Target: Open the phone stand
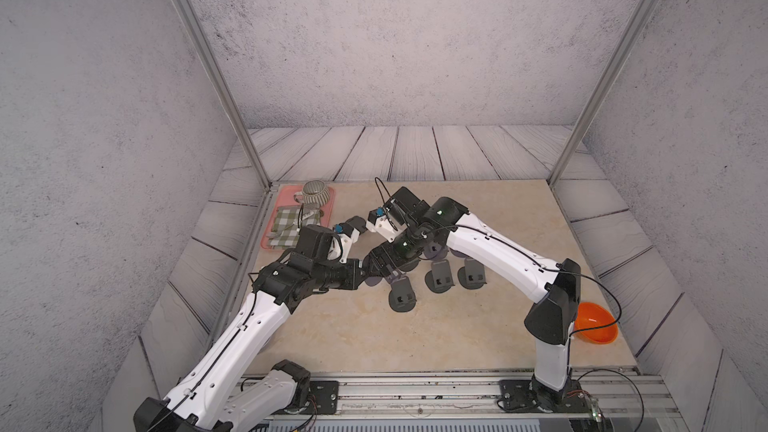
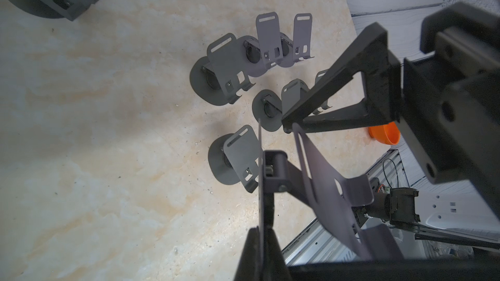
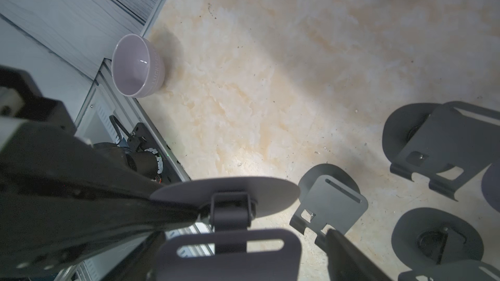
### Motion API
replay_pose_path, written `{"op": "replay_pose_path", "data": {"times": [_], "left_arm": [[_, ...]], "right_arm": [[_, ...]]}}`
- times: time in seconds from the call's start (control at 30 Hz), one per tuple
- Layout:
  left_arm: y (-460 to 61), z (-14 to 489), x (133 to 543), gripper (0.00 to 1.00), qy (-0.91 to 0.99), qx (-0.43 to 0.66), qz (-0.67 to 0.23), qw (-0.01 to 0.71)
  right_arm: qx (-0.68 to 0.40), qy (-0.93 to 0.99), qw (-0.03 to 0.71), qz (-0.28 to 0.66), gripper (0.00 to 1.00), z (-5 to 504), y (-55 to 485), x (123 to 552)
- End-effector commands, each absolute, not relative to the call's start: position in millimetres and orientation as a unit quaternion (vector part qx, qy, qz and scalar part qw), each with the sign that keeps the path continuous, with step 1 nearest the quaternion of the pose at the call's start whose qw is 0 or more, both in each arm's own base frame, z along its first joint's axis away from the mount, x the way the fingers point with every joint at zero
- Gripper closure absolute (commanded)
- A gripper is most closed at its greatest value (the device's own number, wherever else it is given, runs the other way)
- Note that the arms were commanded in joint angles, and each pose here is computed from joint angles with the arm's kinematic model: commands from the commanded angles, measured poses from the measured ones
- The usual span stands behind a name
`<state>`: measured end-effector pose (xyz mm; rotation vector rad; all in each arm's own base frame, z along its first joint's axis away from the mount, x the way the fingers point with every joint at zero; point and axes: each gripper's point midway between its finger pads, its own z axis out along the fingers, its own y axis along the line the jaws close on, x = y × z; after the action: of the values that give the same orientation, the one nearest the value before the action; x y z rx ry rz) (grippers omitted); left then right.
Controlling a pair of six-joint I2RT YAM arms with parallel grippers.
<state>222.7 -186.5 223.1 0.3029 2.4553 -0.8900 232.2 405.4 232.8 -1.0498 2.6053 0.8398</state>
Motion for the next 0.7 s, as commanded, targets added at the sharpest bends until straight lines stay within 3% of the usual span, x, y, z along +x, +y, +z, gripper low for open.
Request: {"op": "replay_pose_path", "data": {"times": [0.0, 0.43, 0.67], "left_arm": [[-187.9, 225.4, 216.3, 1.00, 0.899, 0.123, -0.334, 0.255], [-185.5, 221.8, 217.4, 1.00, 0.899, 0.116, -0.331, 0.262], [-182.3, 214.6, 224.6, 1.00, 0.909, 0.084, -0.320, 0.253]], "right_arm": [[-0.352, 0.876, 0.110, 0.311, 0.12, 245.0, 414.1, 233.1], [-0.347, 0.881, 0.124, 0.298, 0.43, 249.8, 412.3, 239.5], [-0.340, 0.884, 0.147, 0.286, 0.49, 262.7, 405.4, 244.0]]}}
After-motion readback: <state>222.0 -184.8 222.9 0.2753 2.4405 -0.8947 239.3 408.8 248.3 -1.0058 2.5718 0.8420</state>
